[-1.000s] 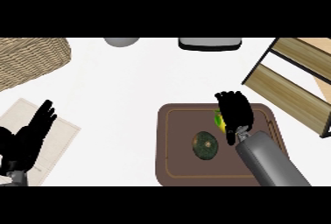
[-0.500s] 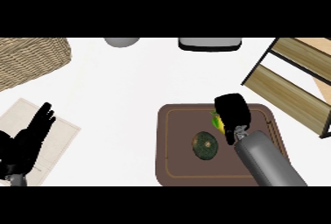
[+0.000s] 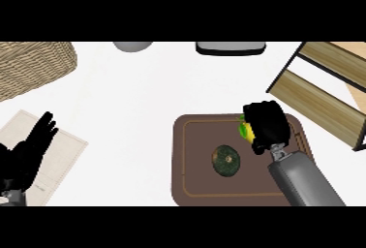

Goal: Pick the lemon from the tray and place it in the tiered shelf

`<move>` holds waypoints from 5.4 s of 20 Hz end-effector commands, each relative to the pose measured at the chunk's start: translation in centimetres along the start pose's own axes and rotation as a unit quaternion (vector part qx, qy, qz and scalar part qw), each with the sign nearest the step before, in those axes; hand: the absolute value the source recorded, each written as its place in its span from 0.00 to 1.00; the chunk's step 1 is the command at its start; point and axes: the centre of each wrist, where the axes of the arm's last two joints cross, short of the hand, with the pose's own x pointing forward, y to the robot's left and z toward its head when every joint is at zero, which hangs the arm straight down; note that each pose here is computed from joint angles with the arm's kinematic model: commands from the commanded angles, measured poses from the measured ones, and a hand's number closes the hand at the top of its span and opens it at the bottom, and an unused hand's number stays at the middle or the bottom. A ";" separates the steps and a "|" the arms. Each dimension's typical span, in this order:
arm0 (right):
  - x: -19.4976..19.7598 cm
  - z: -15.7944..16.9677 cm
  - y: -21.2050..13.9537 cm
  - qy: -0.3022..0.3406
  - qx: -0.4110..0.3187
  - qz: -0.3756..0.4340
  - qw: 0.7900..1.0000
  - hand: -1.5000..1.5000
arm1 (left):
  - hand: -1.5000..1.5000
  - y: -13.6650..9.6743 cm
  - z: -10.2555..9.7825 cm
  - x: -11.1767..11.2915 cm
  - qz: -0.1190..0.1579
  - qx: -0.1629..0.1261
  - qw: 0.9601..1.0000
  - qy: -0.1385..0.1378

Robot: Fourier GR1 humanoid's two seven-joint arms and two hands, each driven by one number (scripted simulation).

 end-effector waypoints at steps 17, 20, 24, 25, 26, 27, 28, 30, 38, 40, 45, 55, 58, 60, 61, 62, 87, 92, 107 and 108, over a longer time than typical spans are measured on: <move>-4.6 8.0 -15.6 0.241 -0.128 -0.368 0.889 1.00 | 0.50 0.4 0.1 -0.5 0.002 0.005 1.000 0.003; -5.0 11.3 -17.1 0.257 -0.170 -0.380 0.872 1.00 | 0.50 -0.5 0.4 -0.1 -0.003 0.004 1.000 -0.005; -4.8 13.8 -20.7 0.260 -0.208 -0.366 0.869 1.00 | 0.50 -1.5 0.8 0.4 -0.005 0.000 1.000 -0.001; -5.3 13.9 -21.7 0.255 -0.222 -0.375 0.863 1.00 | 0.50 -2.1 1.3 -0.5 0.006 -0.017 1.000 0.006; -4.4 14.7 -22.4 0.258 -0.216 -0.367 0.867 1.00 | 0.50 -0.7 1.0 -0.3 0.006 0.001 1.000 0.005; -7.0 13.9 -22.6 0.254 -0.223 -0.384 0.859 1.00 | 0.50 -0.7 -0.6 2.0 0.011 0.003 1.000 -0.001; -6.1 13.6 -24.2 0.259 -0.234 -0.381 0.856 1.00 | 0.50 -0.1 0.6 1.1 -0.002 0.000 1.000 0.001; -6.0 13.0 -24.9 0.269 -0.260 -0.369 0.851 1.00 | 0.50 -1.6 -0.4 1.3 0.002 -0.013 1.000 0.004; -9.4 11.3 -28.8 0.336 -0.264 -0.269 0.863 1.00 | 0.50 -0.1 0.4 1.4 -0.001 -0.004 1.000 -0.002; -9.6 12.0 -29.5 0.333 -0.258 -0.265 0.867 1.00 | 0.50 0.0 1.0 0.7 0.007 -0.002 1.000 -0.006; -12.6 9.0 -29.5 0.341 -0.249 -0.271 0.865 1.00 | 0.50 -1.2 -0.7 0.6 0.003 -0.001 1.000 -0.005; -17.0 4.4 -27.7 0.385 -0.240 -0.209 0.866 1.00 | 0.50 -0.8 -0.4 0.6 0.000 -0.007 1.000 -0.007; -18.6 3.9 -27.4 0.388 -0.248 -0.219 0.860 1.00 | 0.50 -0.1 -0.6 -0.2 0.005 -0.004 1.000 -0.007; -20.1 3.5 -25.9 0.398 -0.245 -0.237 0.852 1.00 | 0.50 -0.9 0.8 0.6 -0.002 -0.015 1.000 -0.007; -19.7 3.0 -25.8 0.389 -0.246 -0.251 0.852 1.00 | 0.50 -0.7 0.0 -0.2 0.008 -0.008 1.000 0.005; -20.8 2.7 -26.7 0.391 -0.239 -0.246 0.854 1.00 | 0.50 0.0 -1.0 -0.2 0.009 -0.010 1.000 0.002; -26.2 1.8 -23.0 0.392 -0.283 -0.381 0.788 0.00 | 0.50 -2.0 0.0 0.2 0.009 -0.005 1.000 -0.001; -27.9 2.9 -21.8 0.369 -0.298 -0.451 0.756 0.00 | 0.50 -0.1 -1.5 1.1 0.001 0.001 1.000 -0.006; -31.6 23.2 -28.5 0.391 -0.393 -0.463 0.691 0.00 | 0.50 0.4 1.8 -0.1 0.010 0.014 1.000 0.011; -32.2 25.2 -29.7 0.390 -0.402 -0.476 0.678 0.00 | 0.50 1.9 1.8 -0.9 0.008 0.016 1.000 0.017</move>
